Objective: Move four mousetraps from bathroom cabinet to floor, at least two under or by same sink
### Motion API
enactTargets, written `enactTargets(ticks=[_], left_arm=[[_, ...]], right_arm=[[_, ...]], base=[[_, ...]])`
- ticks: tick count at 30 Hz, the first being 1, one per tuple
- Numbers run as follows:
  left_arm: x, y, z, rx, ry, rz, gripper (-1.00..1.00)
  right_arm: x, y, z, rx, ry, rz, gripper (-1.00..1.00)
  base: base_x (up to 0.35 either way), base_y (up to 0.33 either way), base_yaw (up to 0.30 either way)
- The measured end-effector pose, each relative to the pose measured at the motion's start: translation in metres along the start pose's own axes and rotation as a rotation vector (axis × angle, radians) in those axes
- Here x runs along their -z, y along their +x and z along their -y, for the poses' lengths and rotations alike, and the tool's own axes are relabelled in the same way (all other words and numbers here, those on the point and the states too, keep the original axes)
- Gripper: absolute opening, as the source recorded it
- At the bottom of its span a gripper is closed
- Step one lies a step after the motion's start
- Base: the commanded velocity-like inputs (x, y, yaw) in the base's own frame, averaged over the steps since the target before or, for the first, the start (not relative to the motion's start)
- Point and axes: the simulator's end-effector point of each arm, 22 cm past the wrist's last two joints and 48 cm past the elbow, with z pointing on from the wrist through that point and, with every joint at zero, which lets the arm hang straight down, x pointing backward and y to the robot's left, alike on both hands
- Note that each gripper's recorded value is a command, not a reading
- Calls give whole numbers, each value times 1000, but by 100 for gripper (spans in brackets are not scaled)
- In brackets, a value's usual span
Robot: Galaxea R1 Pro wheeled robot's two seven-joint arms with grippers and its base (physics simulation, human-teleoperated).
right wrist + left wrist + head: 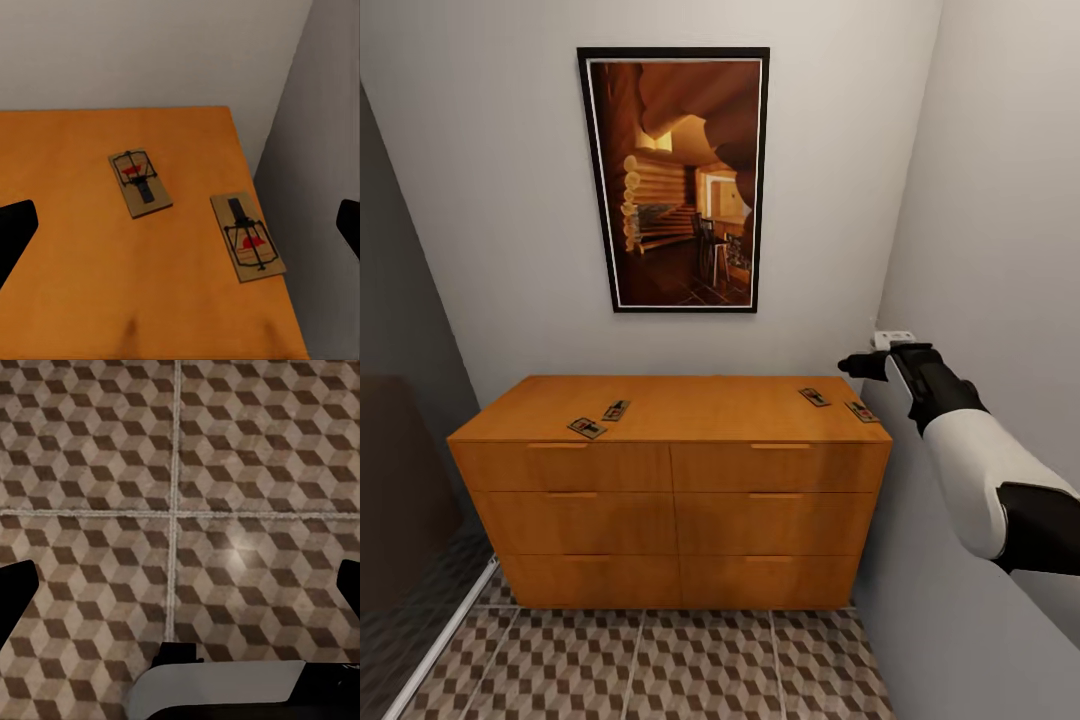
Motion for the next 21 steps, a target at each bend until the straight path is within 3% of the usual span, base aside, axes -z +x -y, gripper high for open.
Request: enactTargets(ticks=[21], left_arm=[[3,11,0,-2,1,-25,100]], right_arm=[[-9,19,28,1,30,-6,100]], base=[[0,0,0]])
